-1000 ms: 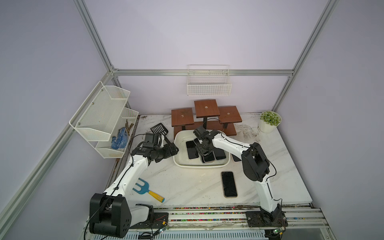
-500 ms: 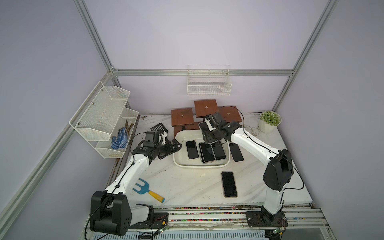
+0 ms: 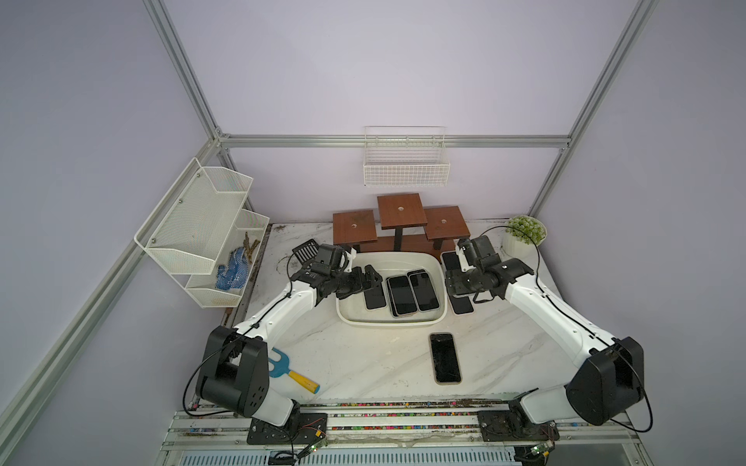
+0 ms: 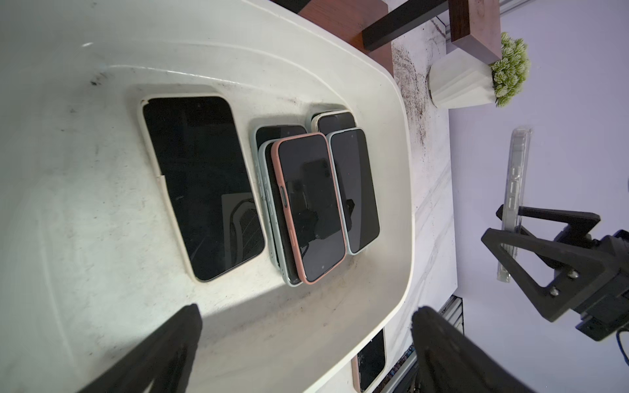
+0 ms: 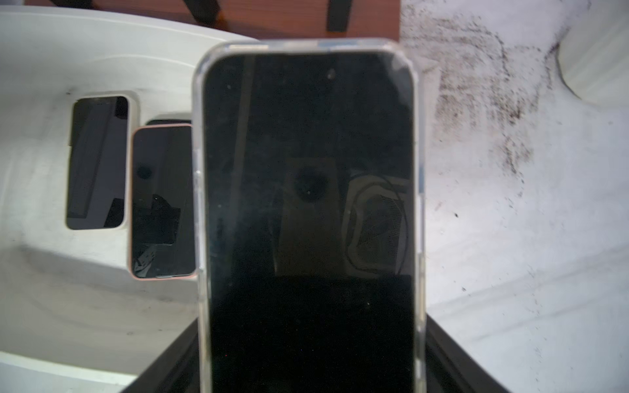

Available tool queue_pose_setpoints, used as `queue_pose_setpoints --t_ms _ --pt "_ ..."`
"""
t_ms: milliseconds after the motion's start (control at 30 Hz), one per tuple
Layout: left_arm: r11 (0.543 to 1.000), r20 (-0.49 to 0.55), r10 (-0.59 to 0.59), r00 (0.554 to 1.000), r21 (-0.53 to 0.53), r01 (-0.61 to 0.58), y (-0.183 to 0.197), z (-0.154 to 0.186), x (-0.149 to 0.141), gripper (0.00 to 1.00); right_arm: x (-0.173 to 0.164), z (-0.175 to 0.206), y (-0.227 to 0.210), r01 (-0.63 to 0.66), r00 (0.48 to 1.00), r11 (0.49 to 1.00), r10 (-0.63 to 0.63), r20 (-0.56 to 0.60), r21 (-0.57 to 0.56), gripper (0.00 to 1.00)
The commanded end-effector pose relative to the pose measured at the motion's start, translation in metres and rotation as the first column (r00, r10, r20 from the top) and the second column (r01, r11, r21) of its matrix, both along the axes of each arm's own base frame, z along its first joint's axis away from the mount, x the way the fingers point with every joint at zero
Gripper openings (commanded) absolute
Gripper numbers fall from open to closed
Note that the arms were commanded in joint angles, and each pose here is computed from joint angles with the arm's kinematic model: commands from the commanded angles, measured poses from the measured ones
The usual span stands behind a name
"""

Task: Take the phone out of the storage box
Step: Place the phone at the center of the board.

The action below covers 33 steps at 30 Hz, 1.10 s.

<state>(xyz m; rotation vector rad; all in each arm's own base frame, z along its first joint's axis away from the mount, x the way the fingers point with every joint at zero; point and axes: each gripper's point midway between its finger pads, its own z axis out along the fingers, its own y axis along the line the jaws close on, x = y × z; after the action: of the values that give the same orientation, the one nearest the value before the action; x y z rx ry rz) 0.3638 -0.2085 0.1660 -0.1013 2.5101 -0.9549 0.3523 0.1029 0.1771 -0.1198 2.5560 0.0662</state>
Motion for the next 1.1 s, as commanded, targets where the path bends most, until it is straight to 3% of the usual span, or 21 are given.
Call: queue_pose_setpoints --t_ms 0,267,667,800,1067 --pt "0.999 0.071 -0.019 0.997 -0.039 0.022 -0.012 0.026 0.011 1.0 0.011 0.0 -0.028 0.055 0.997 0.998 -0.054 0.058 -0.016 0.31" --pt "0.999 0.075 -0.034 0.997 -0.014 0.035 -0.009 0.028 0.007 1.0 0.036 -0.052 -0.08 0.153 0.988 0.981 -0.153 0.014 -0.123 0.3" --pt "0.999 0.068 -0.028 0.997 0.034 0.026 0.012 0.023 -0.012 1.0 0.056 -0.125 -0.113 0.141 0.98 0.939 -0.177 -0.09 -0.315 0.28" --pt "0.999 0.066 -0.015 0.998 0.031 0.013 0.019 0.022 -0.012 1.0 0.055 -0.13 -0.122 0.141 0.978 0.929 -0.185 -0.1 -0.343 0.28" --pt "1.0 0.057 -0.01 0.998 0.021 0.009 0.021 0.02 -0.01 1.0 0.048 -0.134 -0.12 0.153 0.976 0.949 -0.188 -0.106 -0.276 0.3"
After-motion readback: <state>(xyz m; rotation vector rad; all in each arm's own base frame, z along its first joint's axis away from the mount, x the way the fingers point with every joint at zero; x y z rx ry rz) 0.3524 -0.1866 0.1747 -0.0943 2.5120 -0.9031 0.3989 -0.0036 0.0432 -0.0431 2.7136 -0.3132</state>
